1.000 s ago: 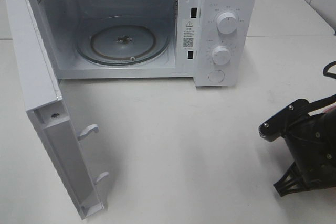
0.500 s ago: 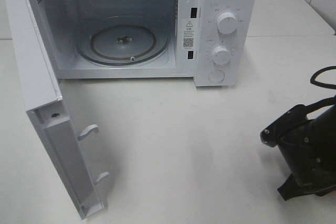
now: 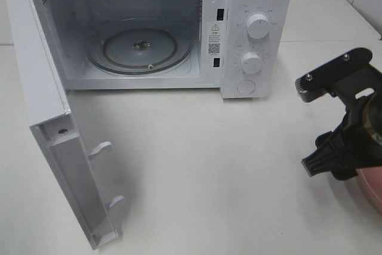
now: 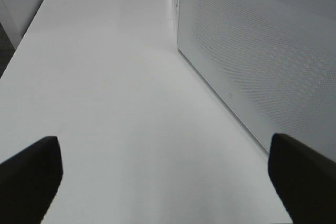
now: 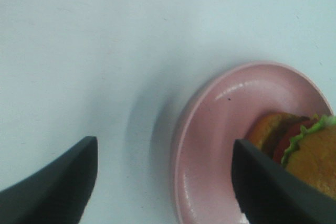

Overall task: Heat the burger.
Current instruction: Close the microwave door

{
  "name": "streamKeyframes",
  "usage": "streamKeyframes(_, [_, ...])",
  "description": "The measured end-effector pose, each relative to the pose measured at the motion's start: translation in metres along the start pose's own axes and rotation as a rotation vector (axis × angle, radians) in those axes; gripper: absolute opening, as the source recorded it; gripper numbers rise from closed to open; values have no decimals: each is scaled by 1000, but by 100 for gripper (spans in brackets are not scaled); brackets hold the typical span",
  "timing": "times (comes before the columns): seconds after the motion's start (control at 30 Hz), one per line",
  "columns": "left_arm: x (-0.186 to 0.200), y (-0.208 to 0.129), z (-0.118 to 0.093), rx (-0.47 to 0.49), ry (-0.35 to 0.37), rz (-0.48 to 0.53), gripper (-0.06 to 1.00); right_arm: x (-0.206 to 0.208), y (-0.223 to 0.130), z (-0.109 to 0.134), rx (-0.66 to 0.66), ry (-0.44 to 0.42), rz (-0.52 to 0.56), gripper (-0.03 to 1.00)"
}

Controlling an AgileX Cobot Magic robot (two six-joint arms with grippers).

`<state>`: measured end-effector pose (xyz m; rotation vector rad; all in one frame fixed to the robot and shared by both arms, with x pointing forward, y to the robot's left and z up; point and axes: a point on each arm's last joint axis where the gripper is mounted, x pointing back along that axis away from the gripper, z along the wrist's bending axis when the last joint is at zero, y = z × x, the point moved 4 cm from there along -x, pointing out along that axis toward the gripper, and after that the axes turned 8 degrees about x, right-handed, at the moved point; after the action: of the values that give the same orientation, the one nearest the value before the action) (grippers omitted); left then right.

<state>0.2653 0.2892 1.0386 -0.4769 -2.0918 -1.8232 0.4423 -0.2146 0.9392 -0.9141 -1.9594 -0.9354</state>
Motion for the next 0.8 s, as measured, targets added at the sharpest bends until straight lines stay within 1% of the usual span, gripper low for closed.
streamKeyframes(0.03, [0, 0, 0, 0, 0, 0, 99, 0, 0, 0, 0, 0, 0, 69])
streamKeyframes(0.07, [0, 0, 0, 0, 0, 0, 99, 17, 4, -2, 24, 61, -46, 75])
streamKeyframes(0.1, [0, 0, 0, 0, 0, 0, 99, 26, 5, -3, 33, 95, -70, 78])
streamKeyframes(0.13, [0, 0, 0, 0, 0, 0, 99, 26, 5, -3, 33, 95, -70, 78])
streamKeyframes(0.17, [0, 0, 0, 0, 0, 0, 99, 43, 5, -4, 40, 157, -97, 81])
streamKeyframes(0.2, [0, 0, 0, 0, 0, 0, 99, 52, 4, -7, 54, 179, -113, 81])
streamKeyframes(0.23, [0, 0, 0, 0, 0, 0, 99, 52, 4, -7, 54, 179, -113, 81])
streamKeyframes(0.27, [0, 0, 0, 0, 0, 0, 99, 69, 0, -11, 74, 224, -130, 81])
streamKeyframes(0.33, [0, 0, 0, 0, 0, 0, 99, 76, -2, -13, 81, 238, -136, 81])
streamKeyframes(0.4, [0, 0, 0, 0, 0, 0, 99, 99, -17, -22, 109, 285, -167, 81])
streamKeyframes(0.53, [0, 0, 0, 0, 0, 0, 99, 108, -24, -28, 111, 293, -197, 81])
streamKeyframes(0.6, [0, 0, 0, 0, 0, 0, 99, 120, -39, -38, 101, 294, -229, 80])
streamKeyframes(0.7, [0, 0, 0, 0, 0, 0, 99, 123, -43, -40, 96, 293, -236, 80])
streamKeyframes(0.73, [0, 0, 0, 0, 0, 0, 99, 127, -51, -45, 86, 291, -245, 80])
streamKeyframes(0.8, [0, 0, 0, 0, 0, 0, 99, 129, -55, -47, 81, 290, -249, 79])
